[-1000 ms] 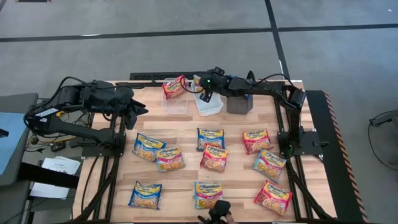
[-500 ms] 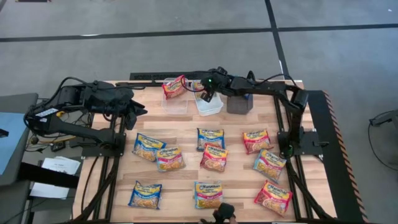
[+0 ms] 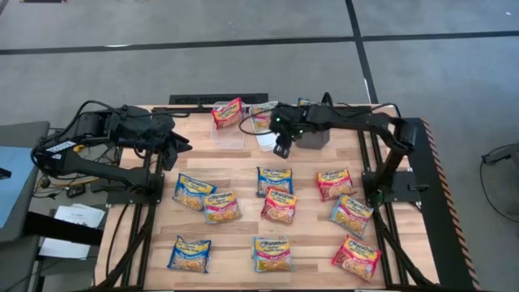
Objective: Sort Maruchan noodles
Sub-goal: Adjust the white bin
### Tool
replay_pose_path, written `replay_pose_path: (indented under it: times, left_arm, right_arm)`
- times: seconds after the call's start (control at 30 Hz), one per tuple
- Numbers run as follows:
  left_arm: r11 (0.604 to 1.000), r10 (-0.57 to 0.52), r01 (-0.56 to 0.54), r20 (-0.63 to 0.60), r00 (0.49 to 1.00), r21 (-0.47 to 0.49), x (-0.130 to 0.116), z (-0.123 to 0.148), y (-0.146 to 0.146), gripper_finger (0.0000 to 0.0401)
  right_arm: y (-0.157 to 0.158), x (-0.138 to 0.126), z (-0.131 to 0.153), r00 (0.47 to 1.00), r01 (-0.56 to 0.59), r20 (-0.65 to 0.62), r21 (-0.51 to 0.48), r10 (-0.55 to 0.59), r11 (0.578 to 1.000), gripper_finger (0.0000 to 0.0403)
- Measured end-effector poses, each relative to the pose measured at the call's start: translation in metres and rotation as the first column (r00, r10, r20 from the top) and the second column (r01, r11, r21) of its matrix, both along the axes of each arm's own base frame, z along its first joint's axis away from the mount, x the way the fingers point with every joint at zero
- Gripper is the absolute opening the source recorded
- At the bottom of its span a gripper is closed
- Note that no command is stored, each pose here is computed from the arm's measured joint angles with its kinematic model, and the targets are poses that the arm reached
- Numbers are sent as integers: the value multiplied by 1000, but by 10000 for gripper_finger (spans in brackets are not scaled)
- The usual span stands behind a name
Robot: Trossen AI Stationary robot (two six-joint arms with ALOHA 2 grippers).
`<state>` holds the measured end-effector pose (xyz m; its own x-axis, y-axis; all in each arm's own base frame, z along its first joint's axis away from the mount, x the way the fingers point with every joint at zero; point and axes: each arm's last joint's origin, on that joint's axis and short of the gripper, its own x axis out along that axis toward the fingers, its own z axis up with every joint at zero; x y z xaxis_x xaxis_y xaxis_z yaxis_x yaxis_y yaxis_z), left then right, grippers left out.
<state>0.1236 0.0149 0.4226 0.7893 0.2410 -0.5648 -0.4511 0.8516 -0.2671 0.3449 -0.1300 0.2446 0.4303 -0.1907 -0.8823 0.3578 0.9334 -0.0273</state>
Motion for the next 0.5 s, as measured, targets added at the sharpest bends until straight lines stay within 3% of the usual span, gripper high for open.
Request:
replay_pose_path:
  times: [0.2, 0.37, 0.5]
  left_arm:
    - [1000, 0, 0, -11, 1000, -1, 0, -1, 0, 123]
    - [1000, 0, 0, -22, 1000, -1, -1, -2, 0, 123]
    - [1000, -2, 3, -24, 1000, 4, -1, -2, 0, 123]
  right_arm:
    - [3, 10, -16, 988, -144, -56, -38, 142, 989, 151]
    - [1, 10, -15, 984, -165, -84, -120, 156, 979, 145]
    - [-4, 8, -16, 984, -163, -85, -112, 153, 980, 140]
